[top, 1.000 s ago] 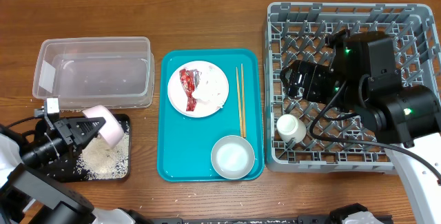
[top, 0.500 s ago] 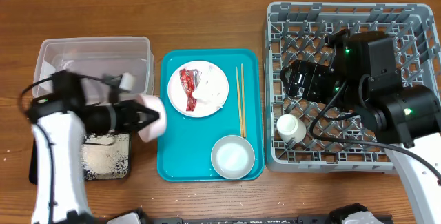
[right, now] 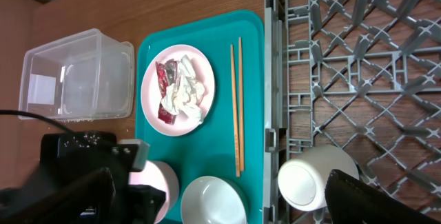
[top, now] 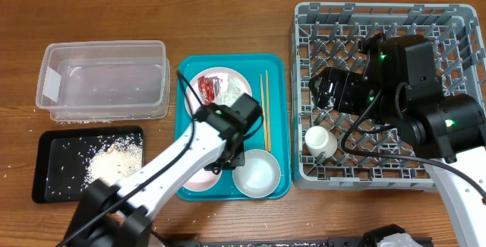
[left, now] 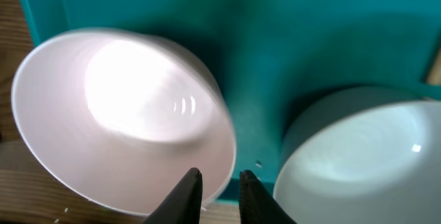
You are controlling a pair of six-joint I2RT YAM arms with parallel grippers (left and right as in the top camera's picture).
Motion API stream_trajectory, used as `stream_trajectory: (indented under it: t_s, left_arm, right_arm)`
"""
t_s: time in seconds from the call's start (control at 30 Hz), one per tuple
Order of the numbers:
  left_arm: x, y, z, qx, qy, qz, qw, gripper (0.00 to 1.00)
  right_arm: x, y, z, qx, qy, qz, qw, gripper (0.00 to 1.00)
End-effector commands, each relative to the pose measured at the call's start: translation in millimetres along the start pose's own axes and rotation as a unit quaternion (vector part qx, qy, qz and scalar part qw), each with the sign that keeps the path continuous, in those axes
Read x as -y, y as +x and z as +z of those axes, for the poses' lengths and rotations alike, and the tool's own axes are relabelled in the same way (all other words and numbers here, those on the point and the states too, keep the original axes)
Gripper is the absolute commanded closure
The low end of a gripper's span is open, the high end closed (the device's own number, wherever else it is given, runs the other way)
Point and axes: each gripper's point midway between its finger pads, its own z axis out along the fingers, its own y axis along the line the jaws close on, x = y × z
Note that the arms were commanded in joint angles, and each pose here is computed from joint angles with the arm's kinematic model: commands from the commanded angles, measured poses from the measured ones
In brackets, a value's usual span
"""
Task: Sort waste into correct bins and load items into the dishwasher
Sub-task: 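Return the empty pink bowl to the teal tray with left gripper, then grasp the tissue on the white plate and drop it in the clear bin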
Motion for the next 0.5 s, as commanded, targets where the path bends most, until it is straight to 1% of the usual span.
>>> stream_trajectory:
  t_s: [0.0,0.03,0.07,0.1,0.17,0.2,0.27,0.33,0.37,0.4,0.47]
  left_arm:
    - [-7.7,-15.2,-5.3,0.027,-0.021,-0.047,0.998,0.51]
    - [-8.4,-22.2,-15.8,0.035,-0.013,-0.053,0.998,0.33]
    - [-8.7,-32.4,-29.2,0.048,-0.001,-0.054,0.997,0.23]
    - [-8.3,-47.8,-46.3,0.07,0.017,-0.048,0.996,0.16]
    - [-8.0,-74.5,-66.3,0.108,0.044,-0.042,0.992,0.1]
    - [-3.1,-92.4,-74.6,0.133,0.069,-0.022,0.988,0.09]
    - [5.4,-116.6,-79.8,0.168,0.103,0.015,0.98,0.11]
    - [9.7,-137.8,-75.5,0.192,0.109,0.036,0.975,0.12]
    - [14.0,-145.7,-68.0,0.196,0.107,0.047,0.974,0.13]
    - [19.4,-152.5,-57.5,0.195,0.104,0.058,0.974,0.11]
    - [26.5,-160.6,-35.5,0.185,0.096,0.071,0.975,0.12]
  right_arm:
    - [-3.7,-4.5,-5.5,0.009,-0.006,-0.009,1.0,0.0]
    - [-3.7,-4.6,-5.5,0.009,-0.006,-0.012,1.0,0.0]
    - [-3.7,-4.5,-5.5,0.009,-0.006,-0.012,1.0,0.0]
    - [-3.7,-4.5,-5.5,0.009,-0.006,-0.012,1.0,0.0]
    - [-3.9,-4.9,-5.5,0.01,-0.006,-0.012,1.0,0.0]
    - [-4.1,-5.3,-5.5,0.011,-0.007,-0.012,1.0,0.0]
    - [-4.7,-6.3,-5.5,0.013,-0.008,-0.013,1.0,0.0]
    - [-5.0,-6.9,-5.5,0.014,-0.009,-0.013,1.0,0.0]
    - [-5.0,-6.9,-5.5,0.014,-0.009,-0.013,1.0,0.0]
    - [-5.0,-6.9,-5.5,0.014,-0.009,-0.013,1.0,0.0]
    - [-5.0,-6.9,-5.5,0.014,-0.009,-0.013,1.0,0.0]
